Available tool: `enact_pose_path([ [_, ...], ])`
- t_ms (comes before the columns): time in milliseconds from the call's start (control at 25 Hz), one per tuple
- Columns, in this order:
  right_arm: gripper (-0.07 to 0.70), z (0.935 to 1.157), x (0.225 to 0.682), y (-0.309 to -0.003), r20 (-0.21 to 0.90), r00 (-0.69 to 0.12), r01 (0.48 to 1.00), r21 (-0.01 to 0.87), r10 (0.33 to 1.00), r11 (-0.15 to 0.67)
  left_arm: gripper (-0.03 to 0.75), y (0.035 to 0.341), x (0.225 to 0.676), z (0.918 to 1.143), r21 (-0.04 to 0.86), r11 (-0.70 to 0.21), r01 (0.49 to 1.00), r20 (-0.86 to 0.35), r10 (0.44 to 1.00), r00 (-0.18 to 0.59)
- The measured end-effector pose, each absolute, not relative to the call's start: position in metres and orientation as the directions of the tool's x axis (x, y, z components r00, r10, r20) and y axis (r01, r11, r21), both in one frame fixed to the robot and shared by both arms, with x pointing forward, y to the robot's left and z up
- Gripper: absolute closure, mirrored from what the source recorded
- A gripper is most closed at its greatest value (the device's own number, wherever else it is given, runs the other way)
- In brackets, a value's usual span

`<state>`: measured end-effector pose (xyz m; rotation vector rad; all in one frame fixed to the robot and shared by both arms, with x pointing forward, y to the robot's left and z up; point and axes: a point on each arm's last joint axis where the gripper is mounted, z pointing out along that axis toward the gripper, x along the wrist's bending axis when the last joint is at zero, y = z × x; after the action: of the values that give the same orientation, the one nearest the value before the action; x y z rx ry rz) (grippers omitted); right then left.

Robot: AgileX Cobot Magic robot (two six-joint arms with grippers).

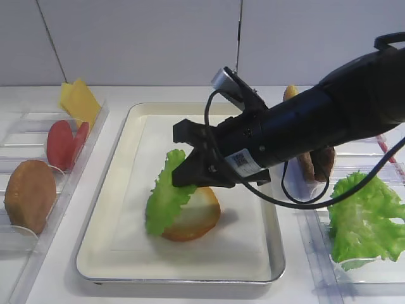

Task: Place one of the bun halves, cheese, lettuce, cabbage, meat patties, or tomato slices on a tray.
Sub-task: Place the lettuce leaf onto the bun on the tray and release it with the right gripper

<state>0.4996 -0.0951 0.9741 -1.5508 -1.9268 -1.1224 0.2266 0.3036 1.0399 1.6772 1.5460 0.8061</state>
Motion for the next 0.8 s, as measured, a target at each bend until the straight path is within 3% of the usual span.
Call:
enact_pose_path([
  [400,0.570,0.9666,0.4990,-0.1009,0.681,-0.275,0.949,0.305,0.679,0.079,0.411,0.3036,0.2266,1.0399,0.831,-0.036,0.555,-0.018,0.996,0.091],
  [800,0.570,0.9631,0.4984,-0.1041,0.642,-0.286,0.947,0.303,0.712,0.107,0.411,0.3036,0.2266,1.0399,0.831,-0.036,0.555,-0.018,0.996,0.091],
])
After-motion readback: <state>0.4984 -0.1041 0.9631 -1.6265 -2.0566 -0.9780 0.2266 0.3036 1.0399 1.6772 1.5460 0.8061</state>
